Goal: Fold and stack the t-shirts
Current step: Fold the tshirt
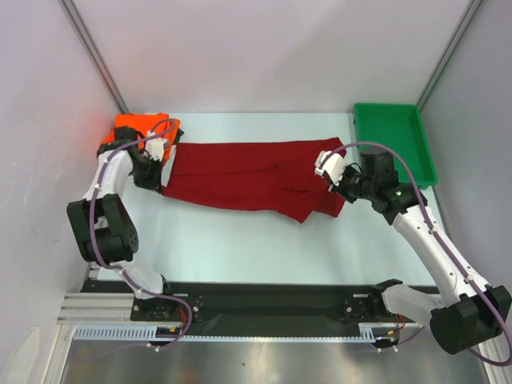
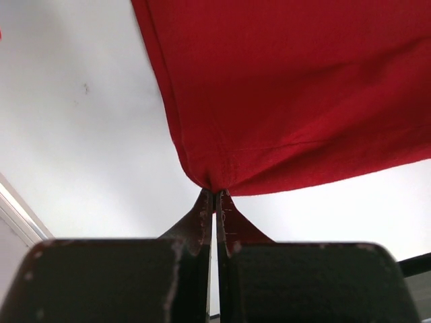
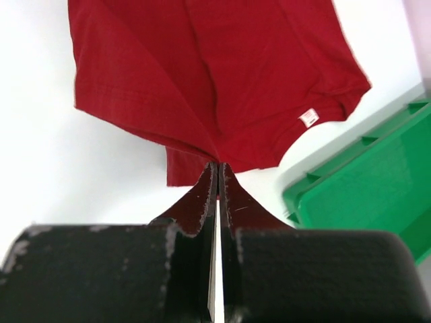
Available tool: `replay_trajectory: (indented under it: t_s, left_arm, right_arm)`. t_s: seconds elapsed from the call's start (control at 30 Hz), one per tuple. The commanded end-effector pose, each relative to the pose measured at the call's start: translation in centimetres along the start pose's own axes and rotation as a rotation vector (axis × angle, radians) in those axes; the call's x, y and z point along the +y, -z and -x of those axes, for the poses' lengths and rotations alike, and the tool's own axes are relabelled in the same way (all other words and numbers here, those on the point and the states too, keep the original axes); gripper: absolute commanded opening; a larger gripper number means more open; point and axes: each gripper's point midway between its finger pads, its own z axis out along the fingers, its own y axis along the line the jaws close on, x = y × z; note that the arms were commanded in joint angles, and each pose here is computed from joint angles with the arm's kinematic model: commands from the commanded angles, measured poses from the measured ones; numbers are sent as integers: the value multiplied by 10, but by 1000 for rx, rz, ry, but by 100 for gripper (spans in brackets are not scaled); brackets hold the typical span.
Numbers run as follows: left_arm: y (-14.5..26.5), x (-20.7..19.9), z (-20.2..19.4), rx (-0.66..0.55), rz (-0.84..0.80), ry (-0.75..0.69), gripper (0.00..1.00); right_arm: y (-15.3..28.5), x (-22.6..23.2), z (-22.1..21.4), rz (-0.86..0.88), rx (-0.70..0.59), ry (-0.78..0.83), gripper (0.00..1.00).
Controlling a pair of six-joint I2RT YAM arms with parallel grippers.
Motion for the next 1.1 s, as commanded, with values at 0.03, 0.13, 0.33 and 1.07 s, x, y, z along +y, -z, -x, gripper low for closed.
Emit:
replay_trajectory:
  t_s: [0.03,0.13,0.33,1.07]
  left_arm:
    - [6,0,24,-34,-17,-38,0]
    - [2,7,32,-25,-6,-35,0]
    - [-6,17,49,-12,-10,-25,0]
    - [-21,30,109,-40,45,-53,40]
  right_arm:
    - [-1,-30,23,-77,-50,19,0]
    - [-7,-40,28,-93,-57,38,0]
    - [-31,-63,29,-99,-42,45,0]
    - [-137,-151,29,-111,-8,-132,57]
